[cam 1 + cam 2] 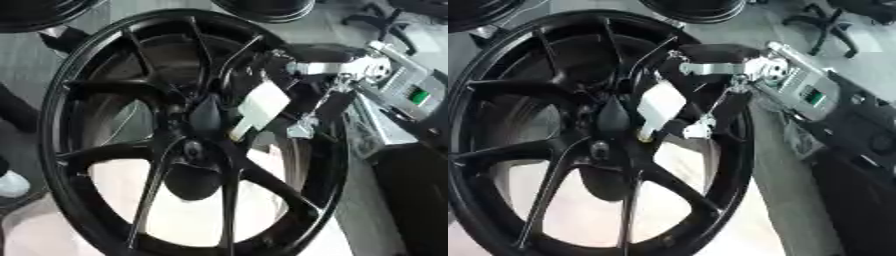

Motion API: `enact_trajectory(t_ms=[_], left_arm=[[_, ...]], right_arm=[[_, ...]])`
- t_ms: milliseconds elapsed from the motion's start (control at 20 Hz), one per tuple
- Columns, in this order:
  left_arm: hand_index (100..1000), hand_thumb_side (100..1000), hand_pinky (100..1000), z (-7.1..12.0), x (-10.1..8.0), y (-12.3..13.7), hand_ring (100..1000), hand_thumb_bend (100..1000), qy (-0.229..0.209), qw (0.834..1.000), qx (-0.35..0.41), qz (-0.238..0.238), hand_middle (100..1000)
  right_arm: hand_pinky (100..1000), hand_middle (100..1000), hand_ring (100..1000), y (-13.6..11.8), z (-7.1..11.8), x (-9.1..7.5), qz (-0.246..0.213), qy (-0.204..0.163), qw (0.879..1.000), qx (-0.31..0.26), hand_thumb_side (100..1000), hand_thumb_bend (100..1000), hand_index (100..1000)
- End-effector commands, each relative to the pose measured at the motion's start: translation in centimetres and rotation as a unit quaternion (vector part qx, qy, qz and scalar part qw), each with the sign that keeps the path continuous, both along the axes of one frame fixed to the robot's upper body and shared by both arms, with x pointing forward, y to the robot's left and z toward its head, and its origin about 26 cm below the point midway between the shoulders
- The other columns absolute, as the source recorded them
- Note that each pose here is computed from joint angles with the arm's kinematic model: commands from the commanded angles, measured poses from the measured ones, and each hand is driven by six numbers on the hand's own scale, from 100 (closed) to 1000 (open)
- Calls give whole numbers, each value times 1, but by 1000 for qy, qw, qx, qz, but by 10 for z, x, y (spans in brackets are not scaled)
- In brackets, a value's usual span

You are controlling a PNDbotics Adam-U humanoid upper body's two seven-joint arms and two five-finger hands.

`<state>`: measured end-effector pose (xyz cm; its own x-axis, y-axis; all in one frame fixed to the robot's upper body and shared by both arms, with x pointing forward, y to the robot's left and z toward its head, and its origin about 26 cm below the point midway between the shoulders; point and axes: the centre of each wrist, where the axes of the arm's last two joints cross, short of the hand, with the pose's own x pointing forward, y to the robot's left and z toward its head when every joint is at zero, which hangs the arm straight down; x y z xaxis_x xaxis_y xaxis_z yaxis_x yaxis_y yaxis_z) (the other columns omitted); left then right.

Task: Pull the pin out of the wheel hub.

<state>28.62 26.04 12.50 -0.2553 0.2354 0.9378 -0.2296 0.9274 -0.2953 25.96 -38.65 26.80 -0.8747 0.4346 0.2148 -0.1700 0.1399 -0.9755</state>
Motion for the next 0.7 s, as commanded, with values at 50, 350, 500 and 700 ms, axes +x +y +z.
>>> enact_trajectory(t_ms=[50, 350, 500, 700], left_arm=[[788, 1000, 691, 3, -1, 1, 710, 438, -4, 1000, 6, 0, 634], [788, 1000, 691, 1, -1, 1, 710, 436, -1, 1000, 6, 0, 634], [788, 1000, 692, 1, -1, 1, 710, 438, 0, 1000, 6, -1, 635], [788, 1000, 692, 0, -1, 2, 709, 437, 2, 1000, 7, 3, 635]], right_arm=[[841, 207, 192, -2, 14, -2, 9, -9, 1000, -20, 185, 100, 561], [853, 205, 190, -3, 15, -3, 15, 2, 1000, -6, 172, 100, 564], [861, 205, 188, -4, 18, -3, 25, 9, 1000, 13, 162, 100, 567], [869, 203, 186, -7, 23, -5, 40, 20, 998, 45, 155, 100, 569]])
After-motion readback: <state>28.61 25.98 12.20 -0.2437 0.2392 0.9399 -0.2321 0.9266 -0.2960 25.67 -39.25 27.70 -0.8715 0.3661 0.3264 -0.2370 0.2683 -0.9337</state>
